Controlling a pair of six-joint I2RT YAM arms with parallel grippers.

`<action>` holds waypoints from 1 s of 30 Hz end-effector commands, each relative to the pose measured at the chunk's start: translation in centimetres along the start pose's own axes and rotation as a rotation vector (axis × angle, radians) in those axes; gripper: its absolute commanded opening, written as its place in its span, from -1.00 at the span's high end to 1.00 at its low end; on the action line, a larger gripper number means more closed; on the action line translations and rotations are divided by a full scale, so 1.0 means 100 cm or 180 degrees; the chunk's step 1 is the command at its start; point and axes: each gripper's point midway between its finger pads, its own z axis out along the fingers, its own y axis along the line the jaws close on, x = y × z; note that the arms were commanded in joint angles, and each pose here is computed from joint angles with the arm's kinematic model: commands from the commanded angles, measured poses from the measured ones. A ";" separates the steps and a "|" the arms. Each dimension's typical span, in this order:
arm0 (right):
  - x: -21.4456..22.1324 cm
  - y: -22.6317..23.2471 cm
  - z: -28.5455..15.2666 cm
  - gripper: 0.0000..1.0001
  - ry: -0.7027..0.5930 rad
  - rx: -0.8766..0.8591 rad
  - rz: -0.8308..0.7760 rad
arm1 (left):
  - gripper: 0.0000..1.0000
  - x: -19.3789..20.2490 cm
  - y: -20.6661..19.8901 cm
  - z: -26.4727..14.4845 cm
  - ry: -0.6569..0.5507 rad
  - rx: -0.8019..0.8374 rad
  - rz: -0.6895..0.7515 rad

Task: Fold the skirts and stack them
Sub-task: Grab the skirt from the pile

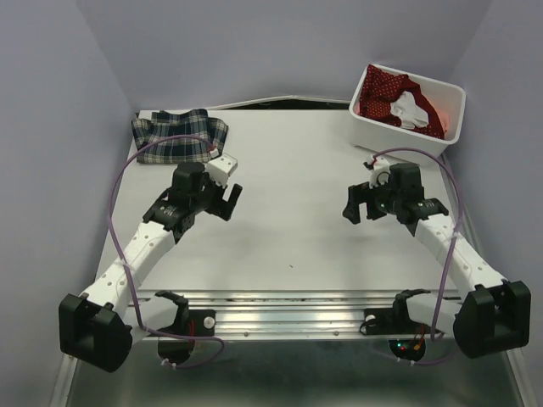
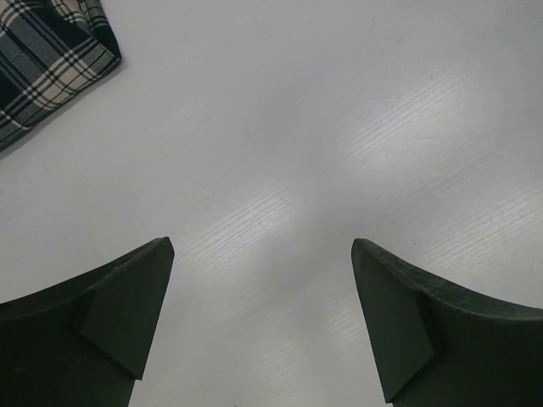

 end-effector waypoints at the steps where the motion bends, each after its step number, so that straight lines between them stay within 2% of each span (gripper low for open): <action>1: -0.043 -0.019 -0.003 -1.00 -0.0218 0.0309 -0.0156 | -0.97 -0.014 -0.001 -0.008 -0.0099 0.0069 0.0147; 3: -0.058 -0.030 0.004 -1.00 -0.0173 0.0448 -0.0139 | -0.97 -0.026 0.004 -0.014 -0.0149 0.0003 0.0197; 4: -0.088 -0.031 -0.002 -1.00 -0.0323 0.0475 -0.0196 | -0.97 -0.030 0.005 -0.016 -0.0158 -0.0005 0.0213; 7: -0.118 -0.039 0.008 -1.00 -0.0299 0.0533 -0.0196 | -0.97 -0.050 0.006 -0.025 -0.0251 0.0028 0.0274; 8: -0.152 -0.043 -0.002 -1.00 -0.0484 0.0597 -0.0219 | -0.97 -0.053 0.006 -0.027 -0.0248 0.0034 0.0269; 10: -0.174 -0.058 0.008 -1.00 -0.0498 0.0660 -0.0159 | -0.97 -0.071 0.009 -0.033 -0.0352 0.0011 0.0264; 11: -0.206 -0.059 -0.003 -1.00 -0.0684 0.0666 -0.0192 | -0.97 -0.082 0.010 -0.036 -0.0390 0.0009 0.0230; 13: -0.228 -0.069 -0.003 -1.00 -0.0773 0.0673 -0.0120 | -0.97 -0.092 0.012 -0.034 -0.0392 0.0035 0.0170; 14: -0.229 -0.089 0.008 -1.00 -0.0699 0.0712 -0.0022 | -0.97 -0.096 0.010 -0.035 -0.0390 0.0095 0.0126; 15: -0.257 -0.092 -0.003 -1.00 -0.0884 0.0742 -0.0042 | -0.97 -0.110 0.011 -0.040 -0.0478 0.0103 0.0055; 18: -0.290 -0.132 -0.006 -1.00 -0.1093 0.0964 0.0156 | -0.97 -0.125 0.016 -0.038 -0.0530 0.0210 -0.0187; 24: -0.334 -0.194 -0.012 -1.00 -0.1478 0.1233 0.0449 | -0.97 -0.144 0.023 -0.035 -0.0599 0.0415 -0.0437; 30: -0.347 -0.231 0.004 -1.00 -0.1760 0.1397 0.0486 | -0.97 -0.132 0.022 -0.021 -0.0499 0.0468 -0.0499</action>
